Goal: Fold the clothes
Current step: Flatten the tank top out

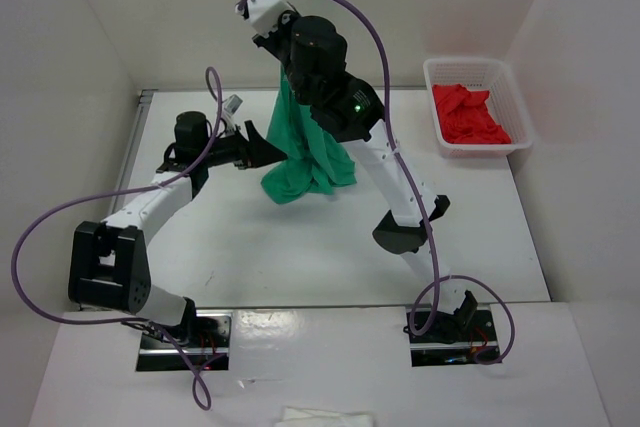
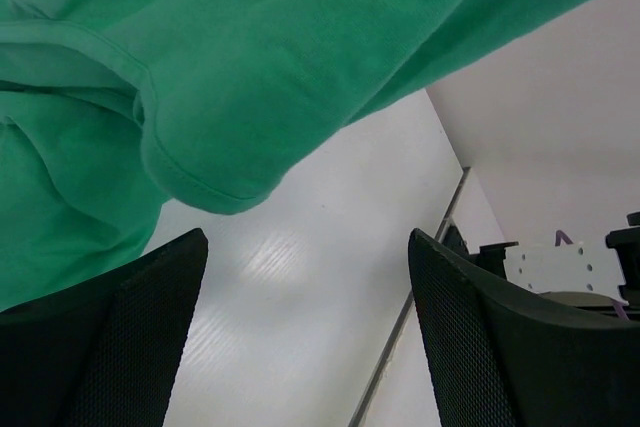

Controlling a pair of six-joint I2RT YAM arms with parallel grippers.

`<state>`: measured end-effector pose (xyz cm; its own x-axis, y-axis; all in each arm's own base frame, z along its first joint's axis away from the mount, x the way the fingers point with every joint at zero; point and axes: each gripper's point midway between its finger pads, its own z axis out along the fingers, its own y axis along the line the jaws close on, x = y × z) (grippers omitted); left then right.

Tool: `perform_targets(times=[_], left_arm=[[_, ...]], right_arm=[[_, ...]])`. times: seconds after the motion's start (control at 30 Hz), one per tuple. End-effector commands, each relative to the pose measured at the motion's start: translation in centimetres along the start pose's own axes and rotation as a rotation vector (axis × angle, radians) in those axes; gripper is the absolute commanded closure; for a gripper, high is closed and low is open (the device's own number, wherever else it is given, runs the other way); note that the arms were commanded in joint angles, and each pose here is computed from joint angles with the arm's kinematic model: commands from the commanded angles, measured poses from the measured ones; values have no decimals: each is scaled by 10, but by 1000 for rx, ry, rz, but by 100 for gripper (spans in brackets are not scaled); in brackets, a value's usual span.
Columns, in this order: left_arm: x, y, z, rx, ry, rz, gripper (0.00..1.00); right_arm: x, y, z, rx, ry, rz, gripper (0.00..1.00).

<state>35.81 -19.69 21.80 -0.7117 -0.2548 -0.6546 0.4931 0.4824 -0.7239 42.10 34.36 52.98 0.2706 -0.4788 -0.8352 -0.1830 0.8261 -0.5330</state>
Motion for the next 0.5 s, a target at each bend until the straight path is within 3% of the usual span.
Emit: perform_targets(times=[0.0, 0.47], left_arm=[[-11, -5, 0, 10, -46, 21, 13], [0, 5, 32, 18, -25, -75, 15]], right_arm=[[-21, -20, -4, 71, -70, 79, 100], [-23, -20, -4, 74, -77, 112, 100]])
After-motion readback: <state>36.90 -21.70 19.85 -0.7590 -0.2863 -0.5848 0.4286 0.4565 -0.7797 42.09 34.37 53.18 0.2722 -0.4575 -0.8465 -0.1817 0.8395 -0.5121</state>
